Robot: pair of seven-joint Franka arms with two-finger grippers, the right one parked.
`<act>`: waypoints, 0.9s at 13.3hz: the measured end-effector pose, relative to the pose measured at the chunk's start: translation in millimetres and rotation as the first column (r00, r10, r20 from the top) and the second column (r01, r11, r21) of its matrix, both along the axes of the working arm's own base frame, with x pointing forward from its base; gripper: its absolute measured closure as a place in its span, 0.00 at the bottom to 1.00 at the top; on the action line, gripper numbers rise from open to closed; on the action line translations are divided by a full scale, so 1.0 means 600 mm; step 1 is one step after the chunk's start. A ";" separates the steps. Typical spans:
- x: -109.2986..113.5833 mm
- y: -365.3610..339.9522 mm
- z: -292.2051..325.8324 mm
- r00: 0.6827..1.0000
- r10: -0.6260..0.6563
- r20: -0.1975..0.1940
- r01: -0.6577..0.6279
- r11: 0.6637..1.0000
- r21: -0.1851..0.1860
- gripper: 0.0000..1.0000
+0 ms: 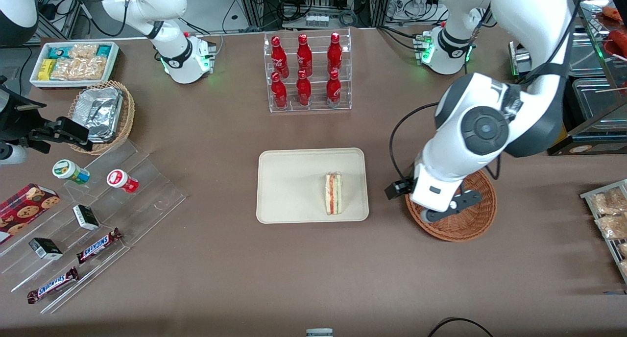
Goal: Place sandwich from basket to tray
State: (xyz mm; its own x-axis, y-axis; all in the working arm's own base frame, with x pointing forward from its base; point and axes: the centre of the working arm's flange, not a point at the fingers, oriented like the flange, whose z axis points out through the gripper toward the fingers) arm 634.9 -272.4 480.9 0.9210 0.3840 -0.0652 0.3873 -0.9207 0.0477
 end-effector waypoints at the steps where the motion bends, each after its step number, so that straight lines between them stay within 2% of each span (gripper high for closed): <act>1: 0.001 0.009 0.009 1.000 0.008 0.004 -0.008 1.000 0.001 0.00; 5: 0.004 0.077 0.059 0.998 0.066 0.013 -0.066 0.998 0.010 0.00; 7: -0.002 0.123 0.098 0.994 0.105 0.012 -0.105 0.994 0.002 0.00; 8: -0.009 0.142 0.117 0.996 0.092 0.007 -0.092 0.996 0.010 0.00; 10: -0.030 0.172 0.156 1.000 -0.026 0.002 0.026 0.999 0.025 0.00; 12: -0.051 0.207 0.185 0.985 -0.169 -0.021 0.170 0.985 0.038 0.00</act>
